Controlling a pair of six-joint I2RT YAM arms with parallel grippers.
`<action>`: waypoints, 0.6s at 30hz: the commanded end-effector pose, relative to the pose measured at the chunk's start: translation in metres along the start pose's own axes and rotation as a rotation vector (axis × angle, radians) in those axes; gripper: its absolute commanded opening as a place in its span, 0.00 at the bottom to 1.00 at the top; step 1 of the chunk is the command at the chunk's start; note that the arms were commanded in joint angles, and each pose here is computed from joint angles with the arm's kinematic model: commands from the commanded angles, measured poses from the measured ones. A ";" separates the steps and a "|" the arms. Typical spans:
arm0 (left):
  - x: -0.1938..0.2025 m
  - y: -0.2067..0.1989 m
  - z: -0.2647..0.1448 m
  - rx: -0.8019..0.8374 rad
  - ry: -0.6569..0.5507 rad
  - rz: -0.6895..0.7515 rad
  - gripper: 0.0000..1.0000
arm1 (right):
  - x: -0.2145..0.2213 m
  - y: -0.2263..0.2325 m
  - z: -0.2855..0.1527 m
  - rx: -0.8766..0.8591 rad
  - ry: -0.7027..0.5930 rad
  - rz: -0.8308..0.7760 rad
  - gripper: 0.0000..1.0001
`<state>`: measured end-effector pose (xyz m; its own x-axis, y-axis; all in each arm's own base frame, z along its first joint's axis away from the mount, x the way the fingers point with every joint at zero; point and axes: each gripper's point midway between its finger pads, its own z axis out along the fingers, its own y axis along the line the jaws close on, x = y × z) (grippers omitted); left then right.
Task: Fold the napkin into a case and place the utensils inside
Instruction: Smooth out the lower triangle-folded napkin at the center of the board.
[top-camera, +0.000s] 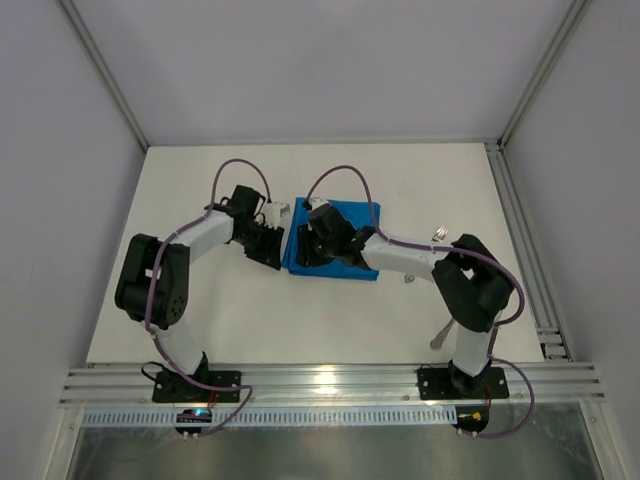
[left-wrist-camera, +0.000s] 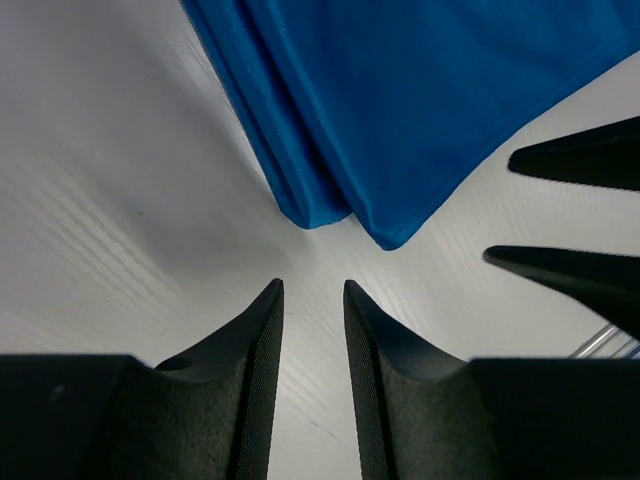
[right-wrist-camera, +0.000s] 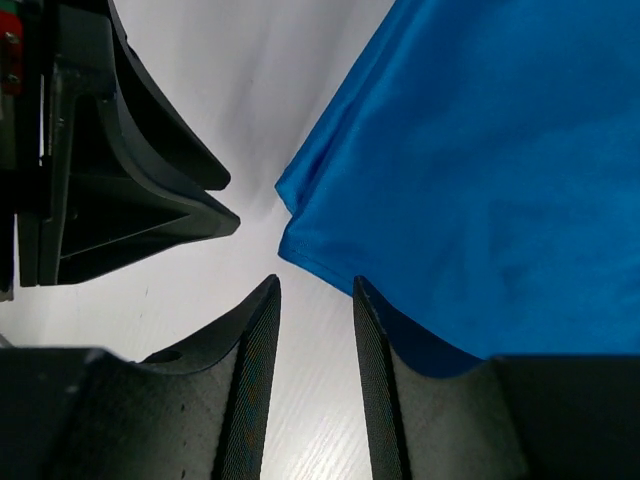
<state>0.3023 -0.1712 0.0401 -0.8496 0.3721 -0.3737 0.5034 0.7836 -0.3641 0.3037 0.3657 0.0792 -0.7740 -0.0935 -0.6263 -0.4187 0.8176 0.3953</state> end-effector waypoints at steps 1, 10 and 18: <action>-0.022 -0.006 0.006 0.046 -0.084 0.013 0.33 | -0.015 0.020 0.008 -0.015 -0.042 -0.050 0.40; -0.017 -0.001 0.026 0.067 -0.056 -0.024 0.34 | -0.003 0.018 0.028 0.036 -0.013 -0.057 0.40; -0.021 0.005 0.030 0.045 -0.064 -0.019 0.25 | 0.006 0.013 0.040 0.056 -0.004 -0.047 0.40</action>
<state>0.3182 -0.1875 0.0225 -0.8587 0.3241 -0.3970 0.4841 0.7675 -0.4203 0.3013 0.3861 0.0406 -0.7825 -0.1641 -0.6006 -0.4255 0.8452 0.3234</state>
